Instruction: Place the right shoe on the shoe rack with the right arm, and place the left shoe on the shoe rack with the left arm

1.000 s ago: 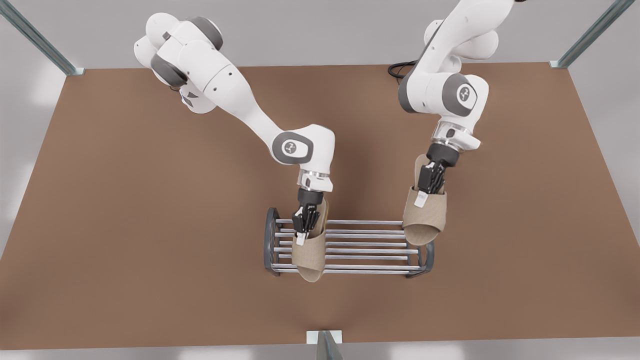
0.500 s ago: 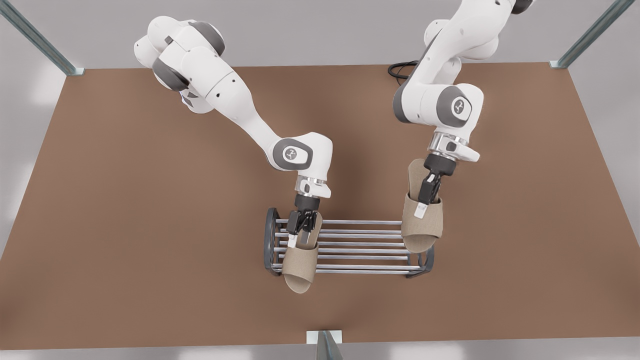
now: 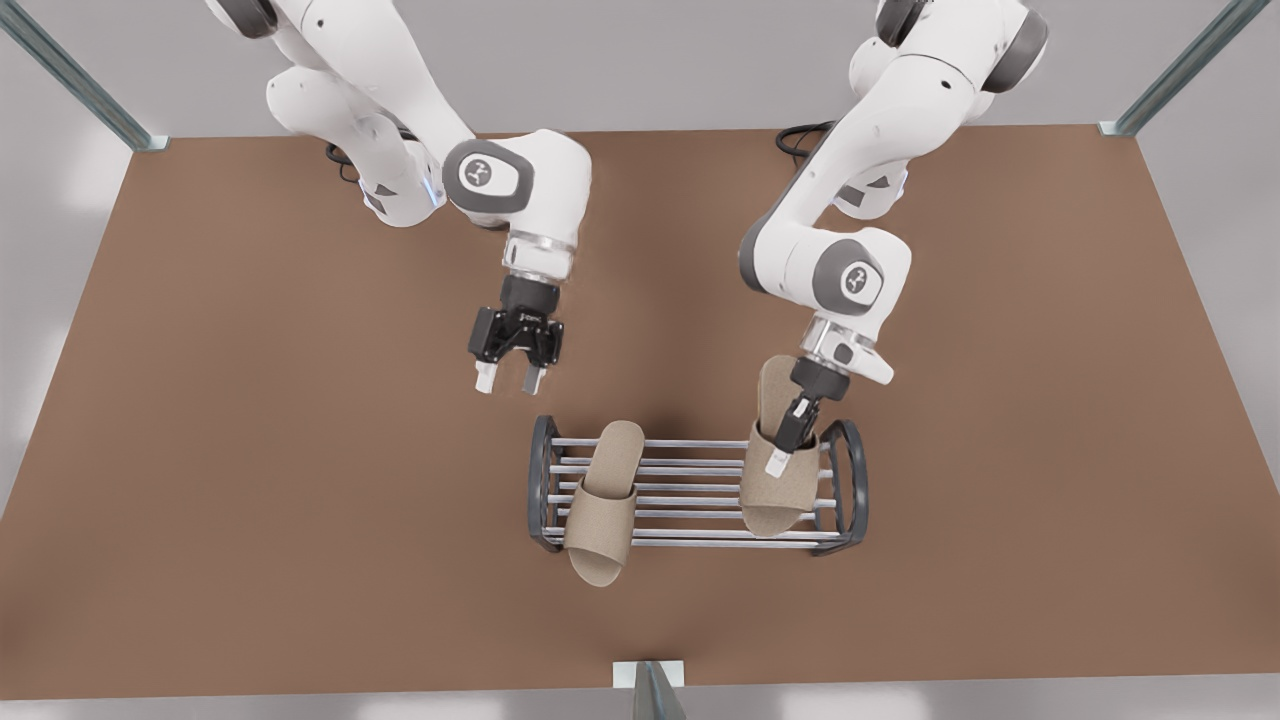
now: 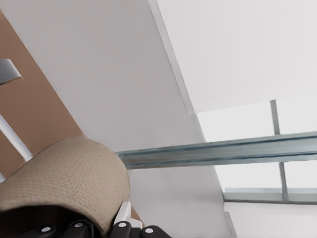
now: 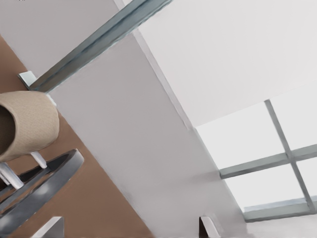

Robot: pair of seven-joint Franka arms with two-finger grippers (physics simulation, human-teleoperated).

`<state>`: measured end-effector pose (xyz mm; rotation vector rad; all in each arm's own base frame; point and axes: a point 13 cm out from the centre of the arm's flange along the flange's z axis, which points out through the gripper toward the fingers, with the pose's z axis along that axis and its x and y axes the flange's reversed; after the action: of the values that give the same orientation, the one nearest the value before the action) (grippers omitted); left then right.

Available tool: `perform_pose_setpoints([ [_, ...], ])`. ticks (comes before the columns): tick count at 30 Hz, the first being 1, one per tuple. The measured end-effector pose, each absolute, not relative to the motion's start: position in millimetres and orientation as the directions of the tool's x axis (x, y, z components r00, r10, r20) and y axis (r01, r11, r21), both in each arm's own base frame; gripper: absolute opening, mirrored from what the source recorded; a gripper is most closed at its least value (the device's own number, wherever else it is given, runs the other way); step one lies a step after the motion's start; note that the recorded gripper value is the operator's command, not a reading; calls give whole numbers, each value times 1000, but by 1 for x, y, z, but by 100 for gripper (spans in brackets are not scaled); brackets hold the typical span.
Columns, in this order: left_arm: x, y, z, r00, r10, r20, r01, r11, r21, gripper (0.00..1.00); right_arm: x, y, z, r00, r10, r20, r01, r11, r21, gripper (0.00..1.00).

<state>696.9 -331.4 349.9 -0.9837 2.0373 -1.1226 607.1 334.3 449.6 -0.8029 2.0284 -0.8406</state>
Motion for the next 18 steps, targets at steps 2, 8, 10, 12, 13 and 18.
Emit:
perform_pose_setpoints([
  [2,706,-334,327,-539,-831,-139,-334,362,-870,21,615,273,493,-686,-512,-516,-165,801,-576,100],
  [8,722,-334,271,-534,-838,-113,-384,359,-851,21,642,80,477,-947,132,-292,174,977,-122,100],
  [10,722,-335,258,-536,-837,-107,-395,361,-845,21,637,-5,471,-935,283,-215,301,952,-57,100],
  [12,723,-335,253,-538,-837,-104,-398,360,-844,22,624,-35,477,-930,326,-171,334,942,-18,100],
  [13,723,-335,253,-538,-837,-103,-397,359,-844,29,620,-28,476,-939,310,-147,315,949,-7,100],
  [18,733,-338,255,-545,-831,-112,-374,360,-854,100,609,65,465,-991,118,-67,117,993,20,100],
])
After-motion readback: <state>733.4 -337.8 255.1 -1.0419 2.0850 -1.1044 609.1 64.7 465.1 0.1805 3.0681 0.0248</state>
